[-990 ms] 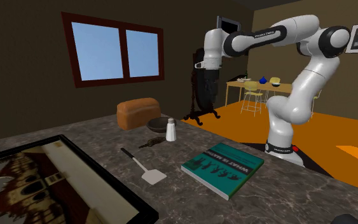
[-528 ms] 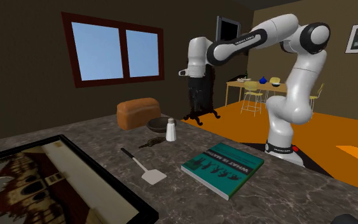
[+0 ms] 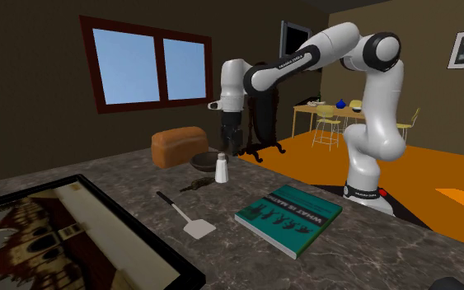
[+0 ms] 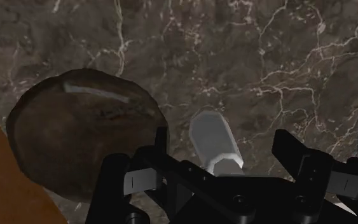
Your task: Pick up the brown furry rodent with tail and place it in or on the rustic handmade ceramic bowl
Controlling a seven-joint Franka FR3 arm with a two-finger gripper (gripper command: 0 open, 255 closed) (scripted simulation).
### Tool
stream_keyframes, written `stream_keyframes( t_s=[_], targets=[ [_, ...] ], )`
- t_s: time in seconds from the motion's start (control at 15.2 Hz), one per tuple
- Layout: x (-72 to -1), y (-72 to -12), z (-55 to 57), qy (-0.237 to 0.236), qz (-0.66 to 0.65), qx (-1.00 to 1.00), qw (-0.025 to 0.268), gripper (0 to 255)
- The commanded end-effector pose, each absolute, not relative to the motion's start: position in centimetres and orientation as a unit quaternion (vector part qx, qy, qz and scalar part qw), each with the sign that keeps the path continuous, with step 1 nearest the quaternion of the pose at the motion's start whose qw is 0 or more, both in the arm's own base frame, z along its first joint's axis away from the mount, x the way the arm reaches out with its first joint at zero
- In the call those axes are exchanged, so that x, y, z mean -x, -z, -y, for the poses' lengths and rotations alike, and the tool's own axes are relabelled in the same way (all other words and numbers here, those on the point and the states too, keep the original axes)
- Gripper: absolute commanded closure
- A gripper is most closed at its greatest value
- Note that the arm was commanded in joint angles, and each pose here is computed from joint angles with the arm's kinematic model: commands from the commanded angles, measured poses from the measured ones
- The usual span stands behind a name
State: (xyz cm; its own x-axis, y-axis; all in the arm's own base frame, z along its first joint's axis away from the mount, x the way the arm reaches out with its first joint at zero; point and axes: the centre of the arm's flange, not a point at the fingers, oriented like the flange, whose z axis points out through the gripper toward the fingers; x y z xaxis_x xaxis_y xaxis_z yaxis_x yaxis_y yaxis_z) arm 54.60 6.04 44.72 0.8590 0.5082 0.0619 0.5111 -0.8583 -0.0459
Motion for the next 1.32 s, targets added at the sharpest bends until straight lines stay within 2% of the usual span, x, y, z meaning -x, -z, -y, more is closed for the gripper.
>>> stream_keyframes(
  t_s=[0.0,0.66,1.25],
  targets=[
    [-56.7,-43.9,-7.5,0.027,0.289,0.956,0.033,0],
    [-65.4,-39.8,-15.6,0.044,0.402,0.913,0.048,0],
    [-65.8,-35.7,-16.4,0.044,0.405,0.912,0.048,0]
  ],
)
